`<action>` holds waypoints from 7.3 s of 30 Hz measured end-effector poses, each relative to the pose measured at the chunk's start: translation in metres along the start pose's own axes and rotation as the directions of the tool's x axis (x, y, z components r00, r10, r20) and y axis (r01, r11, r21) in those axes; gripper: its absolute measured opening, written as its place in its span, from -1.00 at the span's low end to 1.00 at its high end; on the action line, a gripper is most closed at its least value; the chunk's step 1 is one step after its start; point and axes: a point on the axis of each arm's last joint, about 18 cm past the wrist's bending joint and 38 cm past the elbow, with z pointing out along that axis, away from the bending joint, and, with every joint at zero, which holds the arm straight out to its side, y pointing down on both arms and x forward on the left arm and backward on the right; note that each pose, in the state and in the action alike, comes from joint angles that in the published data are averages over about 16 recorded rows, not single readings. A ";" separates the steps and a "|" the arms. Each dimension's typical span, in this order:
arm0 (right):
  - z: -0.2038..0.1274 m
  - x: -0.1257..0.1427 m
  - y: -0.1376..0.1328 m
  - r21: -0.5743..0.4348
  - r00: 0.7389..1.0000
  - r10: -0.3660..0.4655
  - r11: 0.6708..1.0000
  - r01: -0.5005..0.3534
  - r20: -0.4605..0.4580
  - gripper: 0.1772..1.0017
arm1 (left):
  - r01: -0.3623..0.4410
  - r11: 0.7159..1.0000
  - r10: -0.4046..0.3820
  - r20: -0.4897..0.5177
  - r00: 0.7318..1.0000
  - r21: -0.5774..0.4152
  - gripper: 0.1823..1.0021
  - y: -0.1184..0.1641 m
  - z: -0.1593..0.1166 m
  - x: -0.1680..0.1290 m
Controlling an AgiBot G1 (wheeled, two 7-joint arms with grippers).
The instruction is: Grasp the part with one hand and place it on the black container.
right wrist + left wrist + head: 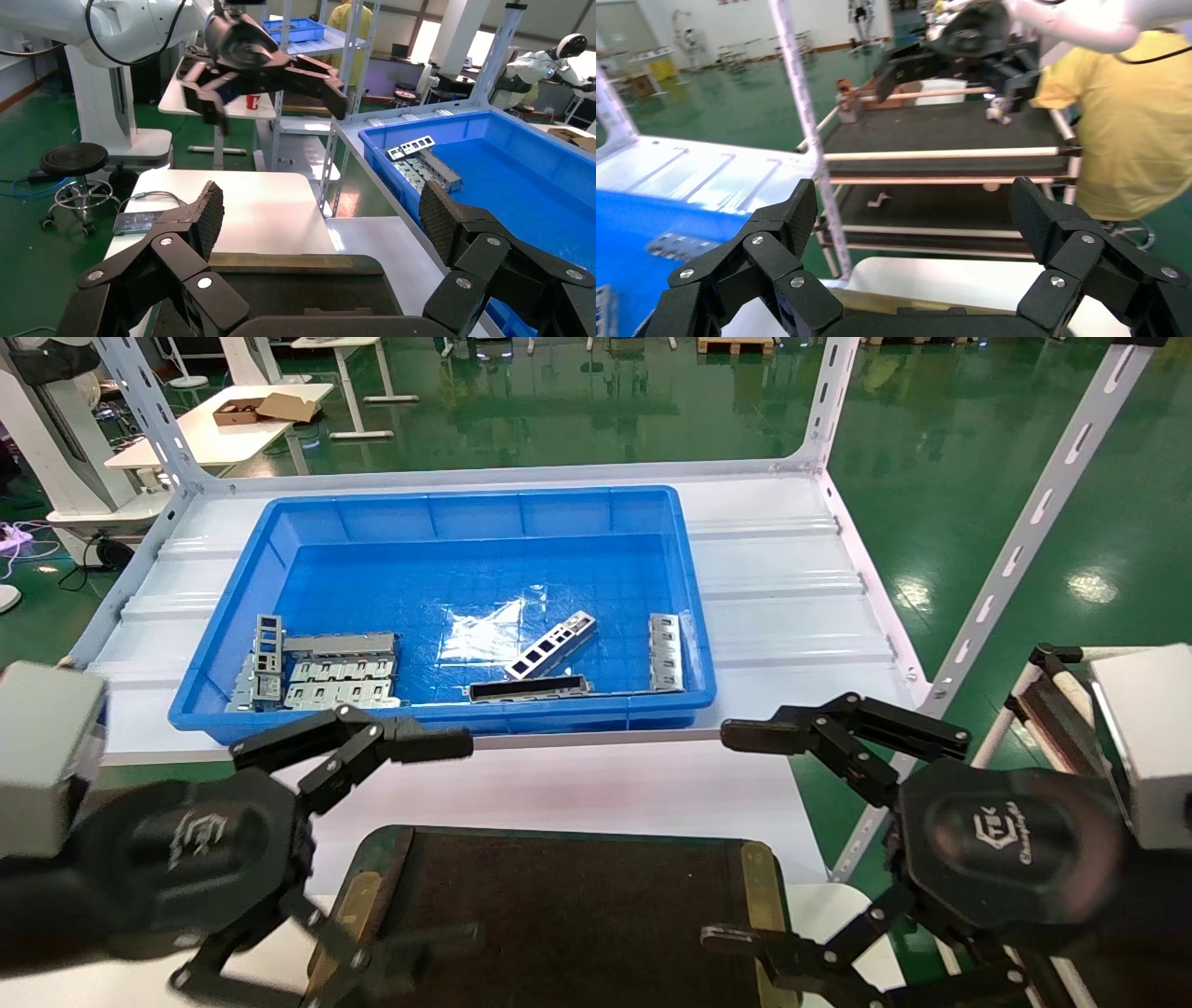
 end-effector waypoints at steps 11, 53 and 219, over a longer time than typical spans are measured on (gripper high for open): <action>0.000 0.000 0.000 0.000 1.000 0.000 1.000 0.000 0.000 1.00 | 0.032 0.996 -0.014 0.210 0.978 -0.084 1.00 0.026 0.040 -0.059; 0.000 0.000 0.000 0.000 1.000 0.000 1.000 0.000 0.000 0.55 | 0.231 0.911 0.016 0.589 0.808 -0.342 0.62 0.113 0.170 -0.211; 0.000 0.000 0.000 0.000 1.000 0.000 1.000 0.000 0.000 0.97 | 0.378 0.838 -0.100 0.570 0.816 -0.394 0.99 0.207 0.020 -0.026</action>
